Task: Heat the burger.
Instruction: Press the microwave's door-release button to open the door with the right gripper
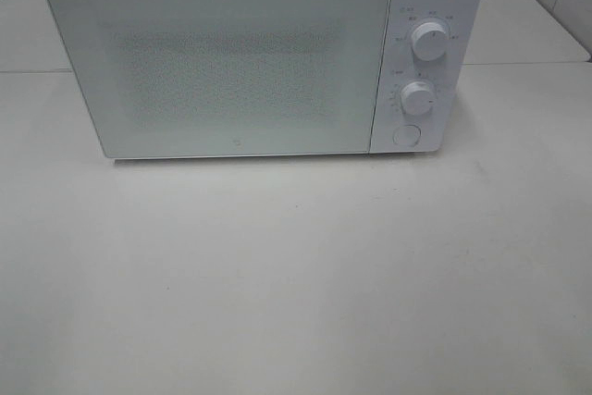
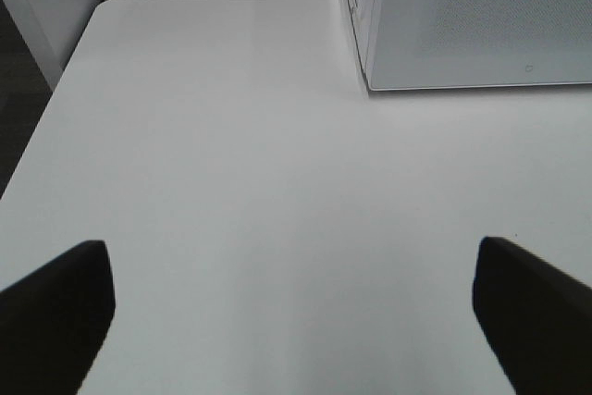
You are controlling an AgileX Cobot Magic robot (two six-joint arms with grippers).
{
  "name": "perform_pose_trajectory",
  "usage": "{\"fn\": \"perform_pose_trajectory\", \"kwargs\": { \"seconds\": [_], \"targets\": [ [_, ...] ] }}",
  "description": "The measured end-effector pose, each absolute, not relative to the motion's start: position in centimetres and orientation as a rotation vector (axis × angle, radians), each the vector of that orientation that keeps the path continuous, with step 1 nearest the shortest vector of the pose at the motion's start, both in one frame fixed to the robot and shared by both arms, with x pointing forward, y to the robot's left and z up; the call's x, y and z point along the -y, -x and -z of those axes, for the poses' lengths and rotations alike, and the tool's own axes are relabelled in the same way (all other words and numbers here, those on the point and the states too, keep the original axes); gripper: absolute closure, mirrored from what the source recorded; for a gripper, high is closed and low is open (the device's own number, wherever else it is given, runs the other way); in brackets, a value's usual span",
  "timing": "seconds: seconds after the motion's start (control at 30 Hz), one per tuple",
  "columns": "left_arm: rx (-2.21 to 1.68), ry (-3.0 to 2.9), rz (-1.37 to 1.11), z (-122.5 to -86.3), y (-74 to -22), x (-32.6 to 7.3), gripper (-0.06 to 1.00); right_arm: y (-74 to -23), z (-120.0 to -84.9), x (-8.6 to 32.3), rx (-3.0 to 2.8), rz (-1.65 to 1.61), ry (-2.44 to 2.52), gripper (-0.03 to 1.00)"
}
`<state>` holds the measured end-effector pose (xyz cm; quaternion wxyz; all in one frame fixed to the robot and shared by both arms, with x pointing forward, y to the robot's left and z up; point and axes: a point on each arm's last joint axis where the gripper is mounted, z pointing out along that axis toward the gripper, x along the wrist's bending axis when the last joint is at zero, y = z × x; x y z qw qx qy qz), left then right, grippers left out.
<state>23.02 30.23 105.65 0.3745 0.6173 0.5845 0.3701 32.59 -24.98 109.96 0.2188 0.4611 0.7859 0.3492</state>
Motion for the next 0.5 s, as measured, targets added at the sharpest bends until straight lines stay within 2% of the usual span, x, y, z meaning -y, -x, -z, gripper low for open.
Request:
{"fn": "perform_pose_trajectory", "kwargs": {
  "seconds": [0.33,0.5],
  "targets": [
    [-1.497,-1.580,-0.948,-105.6,-23.0,-30.2,-0.03,-28.9,-110.8,27.3,-2.067,-1.099,-1.239,0.21],
    [-1.497,-1.580,-0.948,-105.6,-23.0,-30.2,-0.03,-27.1,-109.3,28.6,-2.049,-1.099,-1.252,0.21]
  ]
}}
